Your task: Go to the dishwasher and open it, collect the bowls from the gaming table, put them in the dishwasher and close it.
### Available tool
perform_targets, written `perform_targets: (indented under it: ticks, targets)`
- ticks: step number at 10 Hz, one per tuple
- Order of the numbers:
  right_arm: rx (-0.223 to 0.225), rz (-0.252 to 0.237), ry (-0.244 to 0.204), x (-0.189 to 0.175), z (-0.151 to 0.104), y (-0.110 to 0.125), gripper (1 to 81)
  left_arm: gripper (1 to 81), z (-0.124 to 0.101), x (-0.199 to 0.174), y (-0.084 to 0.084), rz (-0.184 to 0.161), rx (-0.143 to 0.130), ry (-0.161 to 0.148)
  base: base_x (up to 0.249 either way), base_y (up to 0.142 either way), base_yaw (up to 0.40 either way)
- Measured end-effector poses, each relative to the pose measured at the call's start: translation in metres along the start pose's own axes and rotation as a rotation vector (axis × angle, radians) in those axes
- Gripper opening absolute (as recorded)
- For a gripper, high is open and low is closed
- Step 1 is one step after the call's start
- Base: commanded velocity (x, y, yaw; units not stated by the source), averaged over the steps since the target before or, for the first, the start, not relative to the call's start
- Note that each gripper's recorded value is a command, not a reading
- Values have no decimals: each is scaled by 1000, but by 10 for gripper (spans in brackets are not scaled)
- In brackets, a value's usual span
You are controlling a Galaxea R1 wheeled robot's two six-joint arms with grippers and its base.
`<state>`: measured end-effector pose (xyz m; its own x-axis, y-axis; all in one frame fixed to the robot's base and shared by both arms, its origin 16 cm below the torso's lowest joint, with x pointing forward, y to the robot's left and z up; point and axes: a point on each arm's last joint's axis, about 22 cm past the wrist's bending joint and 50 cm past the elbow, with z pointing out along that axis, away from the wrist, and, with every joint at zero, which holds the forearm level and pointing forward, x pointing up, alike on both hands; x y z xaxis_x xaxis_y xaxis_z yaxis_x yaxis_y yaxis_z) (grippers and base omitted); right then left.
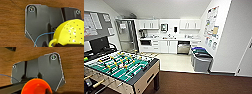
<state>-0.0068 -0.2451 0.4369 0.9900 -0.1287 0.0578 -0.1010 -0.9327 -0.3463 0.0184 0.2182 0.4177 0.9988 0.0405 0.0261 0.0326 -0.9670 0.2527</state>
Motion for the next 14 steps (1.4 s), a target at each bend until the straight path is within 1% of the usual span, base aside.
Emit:
perform_targets:
  ticks: [1,3,7,12,14]
  targets:
    - [10,0,3,1,2,-6,10,10,-1,1,-5,-1,8,4,171,-98,0]
    - [4,1,-4,-3,0,-2,10,10,-1,-1,-4,0,7,1,176,-94,0]
    - [4,0,-1,-1,1,-3,10,10,-1,-1,-4,0,6,0,186,-71,0]
    - [4,0,-1,-1,1,-2,10,10,-1,0,-4,-1,7,2,191,-63,0]
    - [4,0,1,-1,1,-2,10,10,-1,0,-4,0,6,2,191,0,0]
